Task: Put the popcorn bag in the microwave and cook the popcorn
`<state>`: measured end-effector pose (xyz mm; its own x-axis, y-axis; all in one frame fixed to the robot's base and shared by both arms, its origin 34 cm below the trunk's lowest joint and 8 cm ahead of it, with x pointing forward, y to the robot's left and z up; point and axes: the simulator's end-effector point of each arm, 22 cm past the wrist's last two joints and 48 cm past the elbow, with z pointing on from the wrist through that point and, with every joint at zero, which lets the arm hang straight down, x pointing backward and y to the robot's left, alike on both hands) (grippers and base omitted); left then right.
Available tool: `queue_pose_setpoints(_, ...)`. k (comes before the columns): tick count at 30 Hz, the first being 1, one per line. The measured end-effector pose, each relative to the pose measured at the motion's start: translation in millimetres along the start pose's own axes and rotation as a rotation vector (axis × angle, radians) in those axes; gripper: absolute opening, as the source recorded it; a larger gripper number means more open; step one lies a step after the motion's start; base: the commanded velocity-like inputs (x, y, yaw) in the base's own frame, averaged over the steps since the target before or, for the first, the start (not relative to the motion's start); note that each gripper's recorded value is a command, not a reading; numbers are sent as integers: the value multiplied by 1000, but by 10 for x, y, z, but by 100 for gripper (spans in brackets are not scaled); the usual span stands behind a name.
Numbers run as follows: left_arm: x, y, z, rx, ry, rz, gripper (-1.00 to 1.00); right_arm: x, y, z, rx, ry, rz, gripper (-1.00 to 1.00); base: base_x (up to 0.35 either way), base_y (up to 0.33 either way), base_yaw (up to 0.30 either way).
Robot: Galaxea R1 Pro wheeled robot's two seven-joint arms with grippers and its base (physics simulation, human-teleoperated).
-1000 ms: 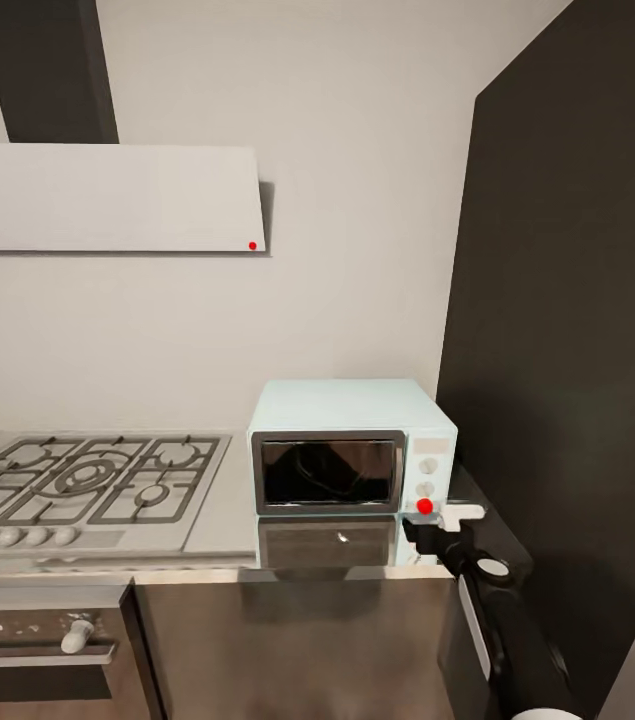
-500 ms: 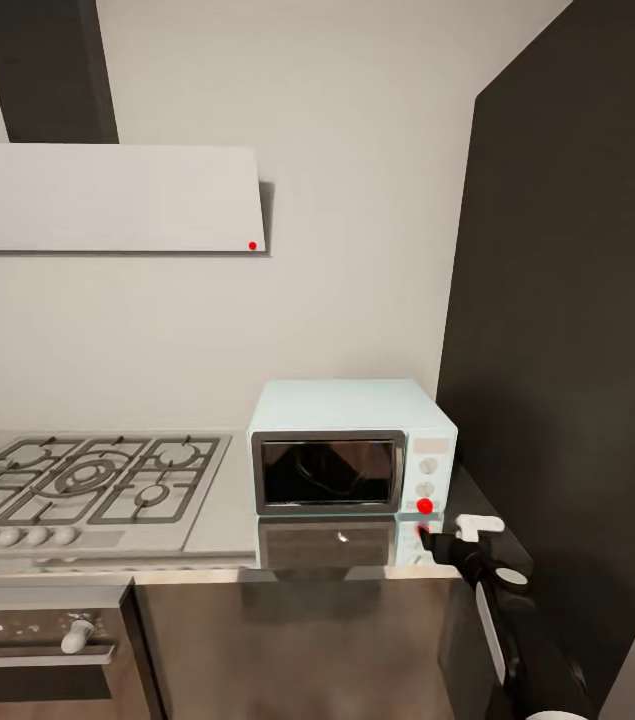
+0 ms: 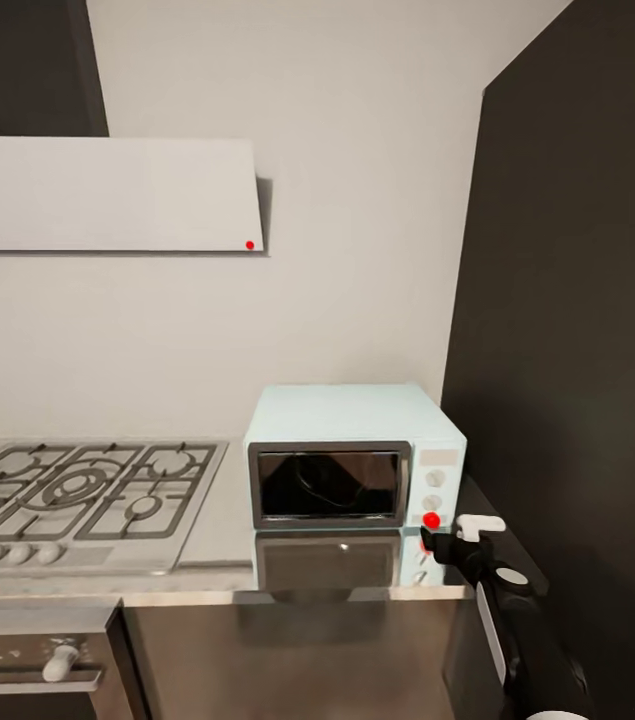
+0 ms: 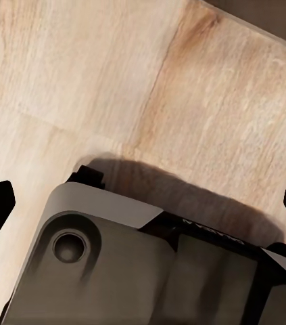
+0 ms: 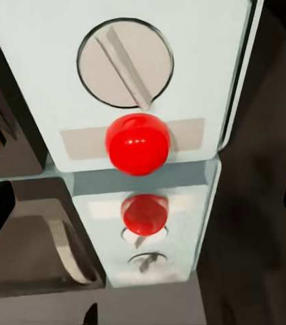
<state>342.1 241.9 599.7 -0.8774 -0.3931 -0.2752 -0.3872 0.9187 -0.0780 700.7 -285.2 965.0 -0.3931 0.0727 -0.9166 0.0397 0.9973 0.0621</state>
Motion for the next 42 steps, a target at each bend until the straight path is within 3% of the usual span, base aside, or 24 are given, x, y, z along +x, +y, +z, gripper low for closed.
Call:
queue_pose_setpoints(14,0,0,1,0,0,0,100,6,-91,2,13,3,-9,100,93,0,0)
queue_pose_setpoints(15,0,0,1,0,0,0,100,7,-94,2,13,3,-9,-100,4,0,0)
queue_pose_setpoints(27,0,0,1,0,0,0,100,7,-62,5,7,4,-11,-100,0,0,0)
queue_pose_setpoints(33,0,0,1,0,0,0,100,397,23,68,-10,83,-12,-100,0,0,0)
queue_pose_setpoints(42,0,0,1,0,0,0,100,437,10,73,-8,86,-11,-100,20,0,0)
